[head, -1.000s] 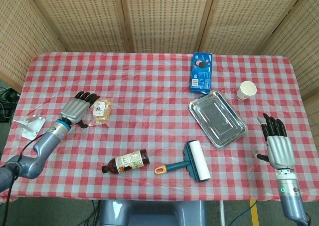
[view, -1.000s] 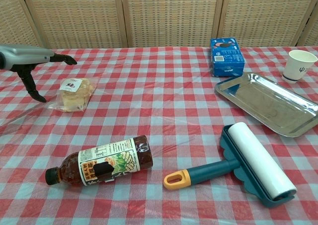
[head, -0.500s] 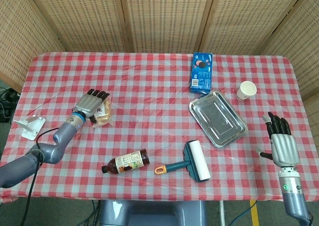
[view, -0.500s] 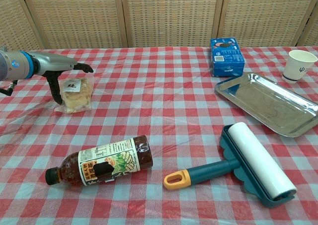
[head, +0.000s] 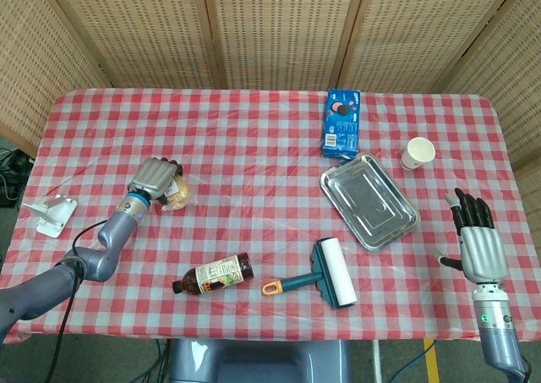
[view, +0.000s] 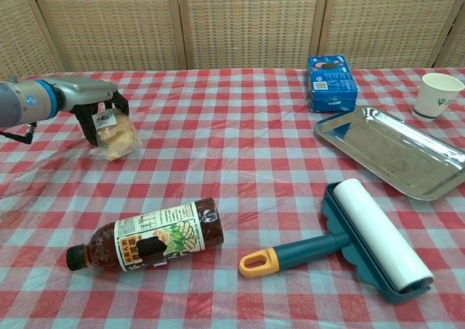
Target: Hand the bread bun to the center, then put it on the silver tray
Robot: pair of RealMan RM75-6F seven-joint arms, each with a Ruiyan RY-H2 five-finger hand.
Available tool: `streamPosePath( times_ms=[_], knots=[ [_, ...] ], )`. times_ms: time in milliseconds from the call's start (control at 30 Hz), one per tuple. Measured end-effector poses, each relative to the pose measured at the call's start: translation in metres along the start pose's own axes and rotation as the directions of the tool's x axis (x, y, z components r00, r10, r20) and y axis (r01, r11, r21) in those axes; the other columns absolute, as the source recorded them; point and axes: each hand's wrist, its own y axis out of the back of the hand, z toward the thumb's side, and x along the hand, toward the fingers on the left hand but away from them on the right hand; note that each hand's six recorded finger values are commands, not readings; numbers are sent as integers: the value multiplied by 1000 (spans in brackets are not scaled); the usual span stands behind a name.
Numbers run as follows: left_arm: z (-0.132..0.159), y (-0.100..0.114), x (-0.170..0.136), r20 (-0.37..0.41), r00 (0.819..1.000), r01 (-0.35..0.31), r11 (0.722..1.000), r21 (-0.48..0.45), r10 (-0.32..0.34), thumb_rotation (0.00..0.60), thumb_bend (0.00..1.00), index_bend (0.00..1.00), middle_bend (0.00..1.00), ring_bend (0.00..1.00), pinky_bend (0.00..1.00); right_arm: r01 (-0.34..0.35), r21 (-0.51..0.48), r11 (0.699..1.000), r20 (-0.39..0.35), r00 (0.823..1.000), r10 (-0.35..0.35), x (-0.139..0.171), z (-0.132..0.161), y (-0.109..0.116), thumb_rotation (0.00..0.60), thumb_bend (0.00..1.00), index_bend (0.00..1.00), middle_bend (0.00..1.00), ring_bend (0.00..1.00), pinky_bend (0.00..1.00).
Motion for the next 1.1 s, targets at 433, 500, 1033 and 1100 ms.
streamPosePath(
  times_ms=[433,500,1033,1100],
  knots=[
    [15,34,-9,65,988,-137,989,-53,140,600,331,500,303,268,346,12,-20,1000,-24,1000,-12,0,5,5,600,97,68,0,0,0],
    [27,45,-8,87,982,-162,985,-62,168,600,328,500,299,268,345,12,-22,1000,-24,1000,-13,1,5,6,600,96,67,0,0,0],
    [175,92,12,272,932,-227,970,-83,242,600,315,505,244,242,330,46,-54,997,24,999,-45,0,-13,20,600,98,67,0,0,0],
    [193,93,13,289,926,-227,970,-83,241,600,304,470,181,177,270,54,-57,997,26,998,-53,1,-15,23,600,97,67,0,0,0]
  ],
)
